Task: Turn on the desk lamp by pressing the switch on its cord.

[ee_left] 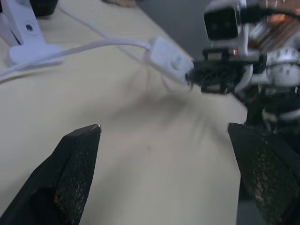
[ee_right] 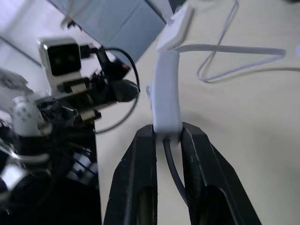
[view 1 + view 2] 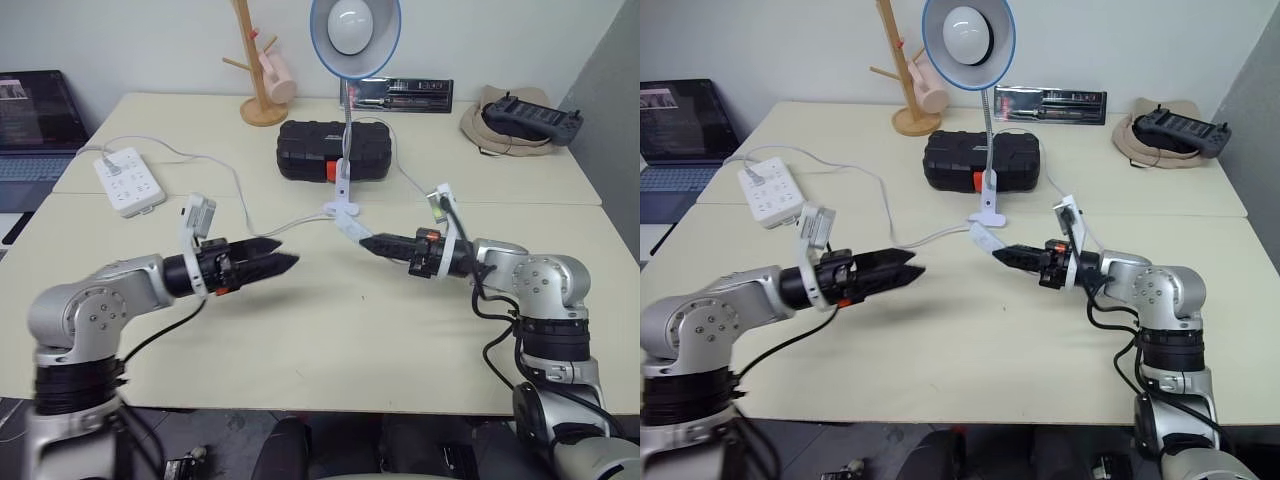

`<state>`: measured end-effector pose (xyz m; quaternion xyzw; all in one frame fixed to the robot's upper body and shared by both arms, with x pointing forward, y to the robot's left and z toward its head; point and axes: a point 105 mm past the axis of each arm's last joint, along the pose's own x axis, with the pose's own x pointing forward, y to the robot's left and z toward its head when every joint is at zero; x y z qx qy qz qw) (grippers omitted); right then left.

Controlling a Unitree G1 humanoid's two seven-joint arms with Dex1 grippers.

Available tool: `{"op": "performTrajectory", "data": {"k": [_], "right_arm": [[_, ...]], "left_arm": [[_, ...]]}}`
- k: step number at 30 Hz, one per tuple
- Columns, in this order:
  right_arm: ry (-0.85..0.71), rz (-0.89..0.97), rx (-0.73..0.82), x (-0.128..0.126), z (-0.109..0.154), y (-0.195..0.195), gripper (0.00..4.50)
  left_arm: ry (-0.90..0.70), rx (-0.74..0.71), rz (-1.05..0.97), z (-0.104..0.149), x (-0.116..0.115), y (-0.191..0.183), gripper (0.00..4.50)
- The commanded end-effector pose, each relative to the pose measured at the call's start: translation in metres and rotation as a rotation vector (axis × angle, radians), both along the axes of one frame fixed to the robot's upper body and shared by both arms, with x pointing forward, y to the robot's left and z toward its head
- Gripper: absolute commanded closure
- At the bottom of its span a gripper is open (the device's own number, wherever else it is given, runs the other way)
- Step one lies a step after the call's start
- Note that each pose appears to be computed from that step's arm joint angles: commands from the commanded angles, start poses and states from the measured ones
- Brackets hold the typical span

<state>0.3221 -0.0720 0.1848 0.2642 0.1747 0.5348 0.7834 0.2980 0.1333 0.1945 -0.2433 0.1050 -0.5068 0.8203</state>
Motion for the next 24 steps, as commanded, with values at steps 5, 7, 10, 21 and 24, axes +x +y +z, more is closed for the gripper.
{"op": "performTrajectory", "data": {"k": [5,7,10,21,24], "right_arm": [[0.044,0.003,0.181,-0.002,0.037,-0.005,4.14],[0.053,0.002,0.202,-0.002,0.041,-0.006,4.14],[0.064,0.014,0.221,-0.006,0.044,-0.006,4.14],[0.07,0.073,0.254,-0.019,0.052,-0.004,4.14],[0.067,0.084,0.265,-0.021,0.055,-0.003,4.14]], "left_arm": [[0.049,-0.281,0.04,0.026,-0.001,-0.036,0.0],[0.065,-0.33,0.047,0.029,0.001,-0.043,0.0],[0.096,-0.445,0.052,0.04,0.006,-0.05,0.0],[0.158,-0.534,0.006,0.046,0.003,-0.061,0.0],[0.171,-0.533,-0.008,0.043,0.002,-0.063,0.0]]}}
